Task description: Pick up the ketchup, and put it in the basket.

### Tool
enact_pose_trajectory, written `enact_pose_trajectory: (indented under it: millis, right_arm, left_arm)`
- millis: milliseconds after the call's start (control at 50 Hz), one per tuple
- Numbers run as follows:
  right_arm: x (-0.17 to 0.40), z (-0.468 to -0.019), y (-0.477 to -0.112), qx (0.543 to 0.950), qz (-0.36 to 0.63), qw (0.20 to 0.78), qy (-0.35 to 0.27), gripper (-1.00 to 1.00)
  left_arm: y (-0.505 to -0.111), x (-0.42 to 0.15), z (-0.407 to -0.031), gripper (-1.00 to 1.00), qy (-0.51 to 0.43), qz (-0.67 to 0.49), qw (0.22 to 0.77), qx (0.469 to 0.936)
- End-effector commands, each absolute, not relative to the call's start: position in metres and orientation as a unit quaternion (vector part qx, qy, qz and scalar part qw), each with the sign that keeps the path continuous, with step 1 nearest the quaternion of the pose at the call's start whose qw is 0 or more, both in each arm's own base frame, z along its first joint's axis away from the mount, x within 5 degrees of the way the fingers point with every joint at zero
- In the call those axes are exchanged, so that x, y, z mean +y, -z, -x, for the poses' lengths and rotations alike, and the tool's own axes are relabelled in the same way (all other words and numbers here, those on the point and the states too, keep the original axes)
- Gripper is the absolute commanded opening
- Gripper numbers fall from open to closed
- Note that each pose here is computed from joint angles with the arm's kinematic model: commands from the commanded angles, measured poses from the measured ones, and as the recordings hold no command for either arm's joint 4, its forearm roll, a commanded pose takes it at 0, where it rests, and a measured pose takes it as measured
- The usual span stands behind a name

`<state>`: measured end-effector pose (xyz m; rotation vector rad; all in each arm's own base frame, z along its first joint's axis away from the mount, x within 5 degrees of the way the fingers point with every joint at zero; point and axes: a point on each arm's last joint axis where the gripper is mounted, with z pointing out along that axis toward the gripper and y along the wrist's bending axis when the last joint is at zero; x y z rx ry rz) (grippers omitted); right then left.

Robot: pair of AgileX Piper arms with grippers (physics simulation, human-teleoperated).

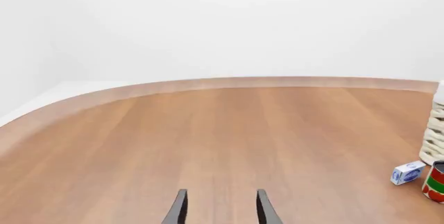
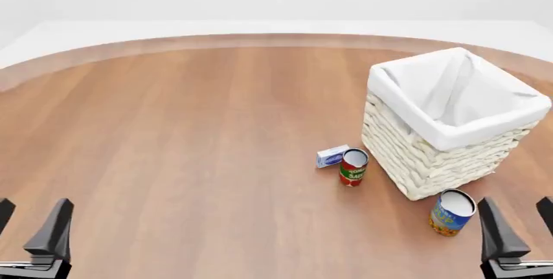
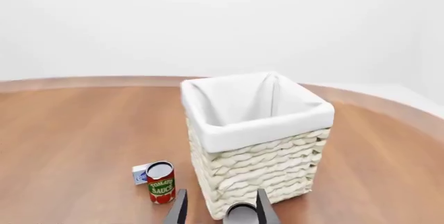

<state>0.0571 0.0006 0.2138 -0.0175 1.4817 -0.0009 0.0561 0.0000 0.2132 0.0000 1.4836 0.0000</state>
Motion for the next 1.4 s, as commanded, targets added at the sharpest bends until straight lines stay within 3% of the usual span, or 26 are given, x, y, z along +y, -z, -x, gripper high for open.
enact_pose_trajectory:
  millis: [20, 300, 720, 1040, 1400]
  right_arm:
    - [0.003, -0.062, -0.215, 0.675, 0.036, 0.737, -0.002, 1.00]
    - [0.003, -0.064, -0.215, 0.680, 0.037, 0.732, 0.002, 1.00]
    - [0.013, -0.073, -0.217, 0.676, 0.115, 0.728, -0.008, 1.00]
    - [0.051, -0.113, -0.217, 0.672, 0.232, 0.700, -0.063, 1.00]
    - [0.093, -0.135, -0.223, 0.660, 0.295, 0.680, -0.124, 1.00]
  left_arm:
    - [-0.213, 0.000, -0.056, 1.00, 0.000, 0.000, 0.737, 0.676]
    - [-0.213, 0.000, -0.056, 1.00, 0.000, 0.000, 0.737, 0.676]
    - [-0.213, 0.000, -0.056, 1.00, 0.000, 0.000, 0.737, 0.676]
    - [-0.213, 0.000, -0.056, 1.00, 0.000, 0.000, 0.737, 0.676]
    - [-0.213, 0.000, -0.056, 1.00, 0.000, 0.000, 0.737, 0.676]
